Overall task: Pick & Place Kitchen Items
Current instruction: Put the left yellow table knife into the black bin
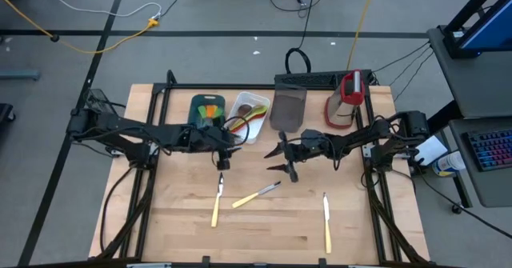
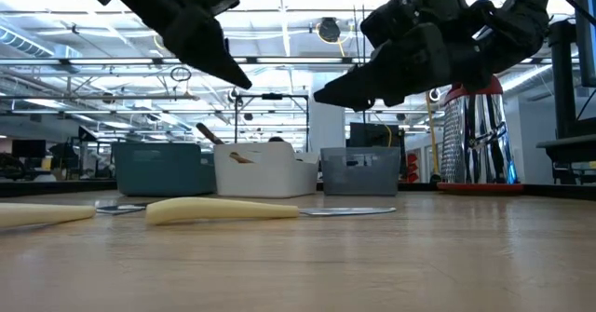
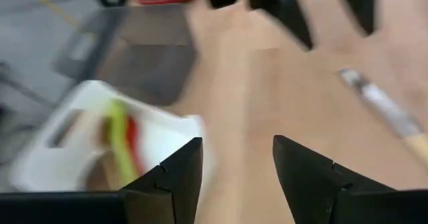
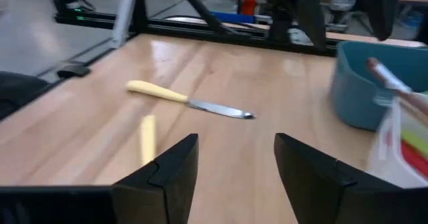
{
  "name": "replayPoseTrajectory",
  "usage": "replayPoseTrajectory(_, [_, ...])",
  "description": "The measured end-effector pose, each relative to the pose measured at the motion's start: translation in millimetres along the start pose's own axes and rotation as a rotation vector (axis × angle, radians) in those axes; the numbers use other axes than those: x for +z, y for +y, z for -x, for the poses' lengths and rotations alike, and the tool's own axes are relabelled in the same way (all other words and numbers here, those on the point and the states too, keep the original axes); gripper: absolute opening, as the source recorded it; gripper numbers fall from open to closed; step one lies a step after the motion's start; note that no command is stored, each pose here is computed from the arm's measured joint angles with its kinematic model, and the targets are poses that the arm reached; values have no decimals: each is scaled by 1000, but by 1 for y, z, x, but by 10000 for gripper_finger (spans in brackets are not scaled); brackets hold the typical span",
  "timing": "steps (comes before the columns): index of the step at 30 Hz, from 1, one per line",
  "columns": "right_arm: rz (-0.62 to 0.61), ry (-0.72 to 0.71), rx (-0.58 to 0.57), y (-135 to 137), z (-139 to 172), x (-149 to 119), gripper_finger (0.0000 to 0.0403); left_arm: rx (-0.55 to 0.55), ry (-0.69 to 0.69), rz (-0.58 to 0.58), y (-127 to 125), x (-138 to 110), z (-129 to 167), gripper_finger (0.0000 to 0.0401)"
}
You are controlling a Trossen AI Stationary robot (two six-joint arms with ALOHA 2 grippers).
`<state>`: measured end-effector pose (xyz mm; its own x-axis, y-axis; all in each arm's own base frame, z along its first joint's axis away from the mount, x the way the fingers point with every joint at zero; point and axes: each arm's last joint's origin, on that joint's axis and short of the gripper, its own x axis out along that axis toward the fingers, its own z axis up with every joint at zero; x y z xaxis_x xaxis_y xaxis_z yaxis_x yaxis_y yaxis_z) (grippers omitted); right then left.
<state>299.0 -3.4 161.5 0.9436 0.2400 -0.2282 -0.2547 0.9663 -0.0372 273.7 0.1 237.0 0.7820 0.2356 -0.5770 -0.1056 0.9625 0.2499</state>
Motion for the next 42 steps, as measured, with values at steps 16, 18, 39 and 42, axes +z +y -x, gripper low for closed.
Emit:
replayPoseTrajectory(16, [24,-4,63,16,-4,2,198,-187,40,497,-28,1,5,186])
replayPoseTrajectory(18, [24,-4,63,16,-4,2,198,-226,81,561,-34,-2,7,186])
replayPoseTrajectory(39, [148,-9,61,16,-4,2,196,-105,523,1163,-92,-36,30,186])
replayPoseTrajectory(42, [209,-15,59,15,-4,2,196,-91,588,1209,-106,-43,25,186])
